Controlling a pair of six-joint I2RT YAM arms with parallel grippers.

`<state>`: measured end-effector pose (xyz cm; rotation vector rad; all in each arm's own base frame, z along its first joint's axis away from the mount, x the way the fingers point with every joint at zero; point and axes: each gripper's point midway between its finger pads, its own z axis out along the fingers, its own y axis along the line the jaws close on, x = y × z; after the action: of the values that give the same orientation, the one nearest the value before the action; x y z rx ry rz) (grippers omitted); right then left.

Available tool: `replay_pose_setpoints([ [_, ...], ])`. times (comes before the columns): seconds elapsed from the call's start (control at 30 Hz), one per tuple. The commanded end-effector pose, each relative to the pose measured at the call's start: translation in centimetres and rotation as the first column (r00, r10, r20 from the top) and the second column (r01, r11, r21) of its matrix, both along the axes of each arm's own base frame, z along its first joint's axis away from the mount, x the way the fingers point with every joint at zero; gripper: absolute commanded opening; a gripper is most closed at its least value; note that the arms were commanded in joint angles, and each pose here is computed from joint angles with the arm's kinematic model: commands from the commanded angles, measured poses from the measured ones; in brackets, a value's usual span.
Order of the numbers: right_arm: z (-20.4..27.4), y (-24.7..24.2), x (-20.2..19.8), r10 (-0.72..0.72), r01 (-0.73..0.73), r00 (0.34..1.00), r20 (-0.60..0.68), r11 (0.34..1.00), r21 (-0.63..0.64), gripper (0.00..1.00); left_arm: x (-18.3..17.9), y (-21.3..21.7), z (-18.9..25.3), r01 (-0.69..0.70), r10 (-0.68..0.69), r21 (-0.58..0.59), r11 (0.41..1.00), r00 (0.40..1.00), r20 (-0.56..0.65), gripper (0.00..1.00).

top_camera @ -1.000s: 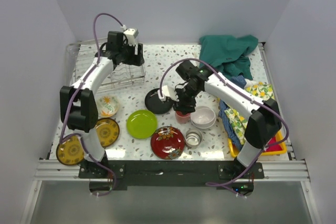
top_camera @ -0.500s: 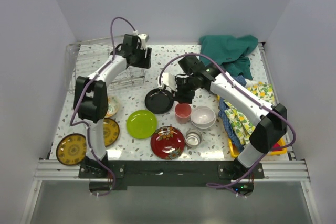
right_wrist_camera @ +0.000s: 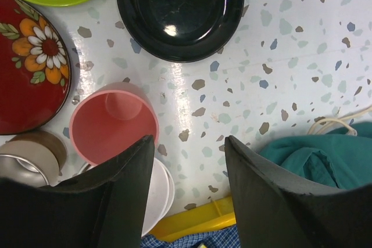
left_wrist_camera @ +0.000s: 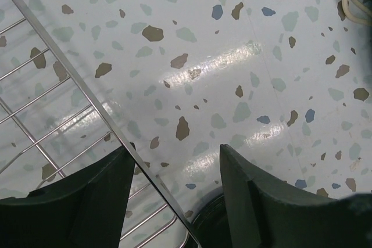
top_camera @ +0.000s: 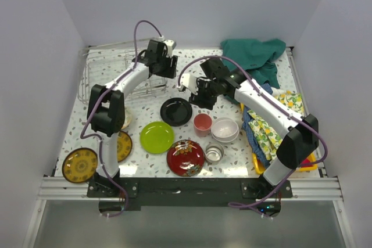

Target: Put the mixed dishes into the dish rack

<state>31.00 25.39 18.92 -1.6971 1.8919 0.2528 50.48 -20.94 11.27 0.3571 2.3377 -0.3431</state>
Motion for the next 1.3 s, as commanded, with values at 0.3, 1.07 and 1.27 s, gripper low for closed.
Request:
replay_pose_setpoints([
  [0.3, 2.4, -0.6, 1.9, -0.12, 0.116, 0.991, 0.053, 0.99, 0.076, 0.55, -1.3, -2.1, 5.2, 0.09, -0.091, 0.013, 0.996, 0.994, 0.06, 0.86],
  [1.07, -8.6, 11.6, 1.6, 0.169, -0.168, 0.965, -0.199, 0.986, 0.024, 0.0, -9.5, 25.4, 14.3, -0.393, 0.366, 0.077, 0.916, 0.899, 0.24, 0.13],
  [1.27, -10.5, 13.1, -3.9, 0.313, -0.316, 0.91, -0.272, 0.948, 0.033, 0.0, -10.7, 26.5, 15.3, -0.449, 0.419, 0.062, 0.892, 0.87, 0.26, 0.0],
])
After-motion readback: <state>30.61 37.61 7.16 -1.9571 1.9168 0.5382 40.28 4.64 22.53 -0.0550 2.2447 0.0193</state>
